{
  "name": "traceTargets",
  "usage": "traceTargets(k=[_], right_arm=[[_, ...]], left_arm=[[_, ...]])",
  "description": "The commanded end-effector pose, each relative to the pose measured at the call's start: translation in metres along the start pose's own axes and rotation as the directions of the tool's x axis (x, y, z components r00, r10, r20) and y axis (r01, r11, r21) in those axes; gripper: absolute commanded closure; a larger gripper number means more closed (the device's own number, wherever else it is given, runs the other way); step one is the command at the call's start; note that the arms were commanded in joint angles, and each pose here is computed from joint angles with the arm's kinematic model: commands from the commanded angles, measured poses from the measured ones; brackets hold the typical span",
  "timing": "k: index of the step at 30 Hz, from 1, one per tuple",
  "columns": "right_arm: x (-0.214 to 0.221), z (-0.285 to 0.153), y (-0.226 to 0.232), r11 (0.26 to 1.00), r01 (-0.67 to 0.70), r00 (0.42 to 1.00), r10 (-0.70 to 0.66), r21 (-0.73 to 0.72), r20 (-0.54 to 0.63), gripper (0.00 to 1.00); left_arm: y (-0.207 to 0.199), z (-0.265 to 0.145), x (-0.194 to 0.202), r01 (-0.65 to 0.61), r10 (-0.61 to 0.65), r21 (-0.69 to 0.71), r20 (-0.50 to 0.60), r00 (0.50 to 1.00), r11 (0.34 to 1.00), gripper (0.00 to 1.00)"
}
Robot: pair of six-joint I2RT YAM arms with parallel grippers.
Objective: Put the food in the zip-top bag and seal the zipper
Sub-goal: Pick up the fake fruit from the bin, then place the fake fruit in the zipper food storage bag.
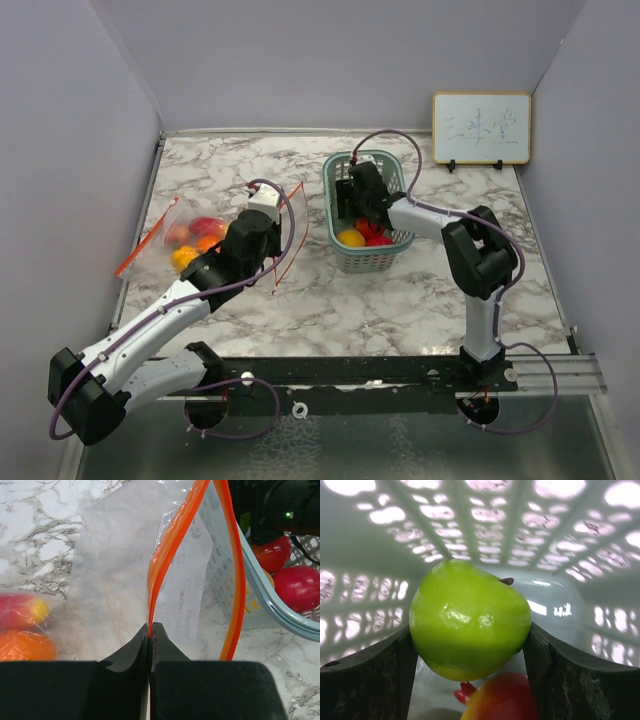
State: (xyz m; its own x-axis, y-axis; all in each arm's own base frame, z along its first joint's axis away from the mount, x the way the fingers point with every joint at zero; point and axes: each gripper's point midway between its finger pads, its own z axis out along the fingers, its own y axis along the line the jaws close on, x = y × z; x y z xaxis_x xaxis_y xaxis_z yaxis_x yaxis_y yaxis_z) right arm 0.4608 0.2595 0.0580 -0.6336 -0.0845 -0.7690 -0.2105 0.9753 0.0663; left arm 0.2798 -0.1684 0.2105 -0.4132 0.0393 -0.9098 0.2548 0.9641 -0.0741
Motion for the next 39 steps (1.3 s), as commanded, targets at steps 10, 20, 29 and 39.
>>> traceTargets(k=[10, 20, 29, 39], right_arm=[[-0.090, -0.155, 0.024, 0.957, 0.084, 0.953, 0.004, -0.278, 0.302, 0.61], [-0.059, -0.304, 0.124, 0.385, 0.356, 0.912, 0.055, -0.852, 0.406, 0.62], [-0.052, -0.330, 0.153, 0.158, 0.349, 0.908, 0.188, -0.924, 0.376, 0.62], [-0.047, -0.235, 0.145, 0.456, 0.165, 0.941, 0.192, -0.874, 0.278, 0.66]], left_arm=[[-0.002, 0.004, 0.000, 0.000, 0.000, 0.004, -0.010, 1.000, 1.000, 1.00], [-0.025, -0.003, -0.025, 0.072, -0.075, 0.116, 0.021, 0.997, 0.991, 1.00], [-0.042, -0.005, -0.026, 0.119, -0.122, 0.196, 0.005, 0.992, 0.973, 1.00], [-0.060, -0.028, -0.051, 0.183, -0.207, 0.319, 0.044, 0.977, 0.930, 1.00]])
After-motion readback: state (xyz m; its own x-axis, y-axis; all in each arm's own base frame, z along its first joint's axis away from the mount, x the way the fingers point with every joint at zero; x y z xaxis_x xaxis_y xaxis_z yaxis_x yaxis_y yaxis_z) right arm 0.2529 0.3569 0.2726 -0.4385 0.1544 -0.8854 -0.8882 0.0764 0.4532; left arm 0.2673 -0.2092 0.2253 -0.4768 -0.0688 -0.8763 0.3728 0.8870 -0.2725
